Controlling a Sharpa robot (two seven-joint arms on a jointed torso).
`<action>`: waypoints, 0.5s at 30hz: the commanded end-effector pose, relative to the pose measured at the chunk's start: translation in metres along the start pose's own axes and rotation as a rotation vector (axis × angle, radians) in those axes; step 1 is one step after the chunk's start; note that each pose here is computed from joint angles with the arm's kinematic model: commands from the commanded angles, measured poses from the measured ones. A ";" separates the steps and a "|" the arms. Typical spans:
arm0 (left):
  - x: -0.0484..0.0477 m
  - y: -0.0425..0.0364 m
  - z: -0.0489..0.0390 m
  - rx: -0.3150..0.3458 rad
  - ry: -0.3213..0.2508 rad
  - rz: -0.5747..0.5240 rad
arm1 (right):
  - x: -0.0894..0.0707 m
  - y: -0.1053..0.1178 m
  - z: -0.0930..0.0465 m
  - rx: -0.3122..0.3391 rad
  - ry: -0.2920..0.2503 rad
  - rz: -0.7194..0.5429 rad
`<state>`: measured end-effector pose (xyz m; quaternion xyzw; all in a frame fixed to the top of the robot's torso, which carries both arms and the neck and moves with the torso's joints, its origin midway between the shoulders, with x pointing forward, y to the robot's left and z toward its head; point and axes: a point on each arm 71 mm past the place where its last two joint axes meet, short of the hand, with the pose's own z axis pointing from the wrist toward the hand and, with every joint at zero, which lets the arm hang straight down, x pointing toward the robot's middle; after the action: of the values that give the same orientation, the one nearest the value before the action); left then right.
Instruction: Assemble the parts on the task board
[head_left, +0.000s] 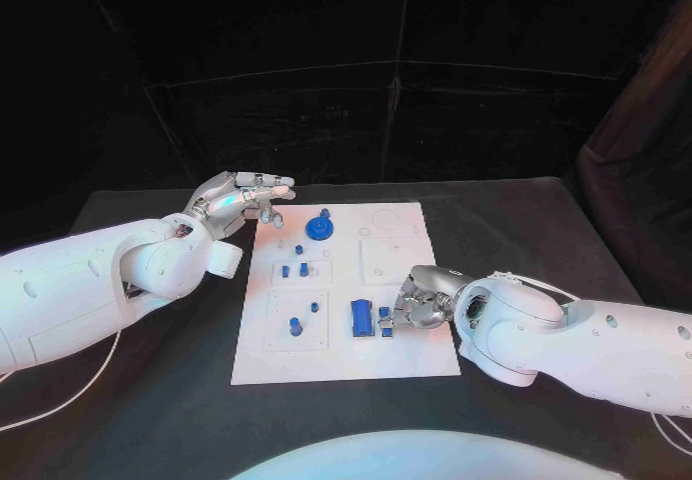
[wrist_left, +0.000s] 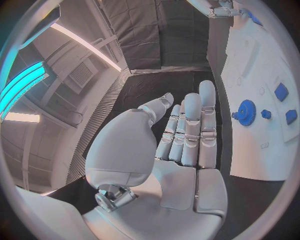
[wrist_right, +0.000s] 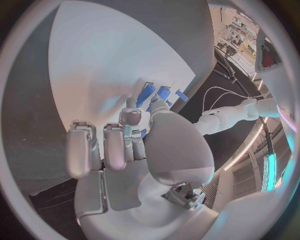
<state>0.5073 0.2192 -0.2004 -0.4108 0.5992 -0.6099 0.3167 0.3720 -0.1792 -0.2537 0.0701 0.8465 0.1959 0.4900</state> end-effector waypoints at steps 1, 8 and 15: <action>0.0005 -0.0014 0.0002 0.005 0.010 -0.006 | 0.001 0.002 -0.003 -0.022 0.016 -0.017; 0.0002 -0.0013 0.0004 0.004 0.010 -0.006 | 0.001 0.002 -0.007 -0.034 0.026 0.003; 0.0004 -0.0010 0.0006 0.002 0.011 -0.007 | 0.001 -0.002 -0.007 -0.022 0.046 -0.011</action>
<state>0.5077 0.2198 -0.2007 -0.4113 0.5997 -0.6090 0.3168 0.3662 -0.1832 -0.2512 0.0642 0.8507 0.2020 0.4811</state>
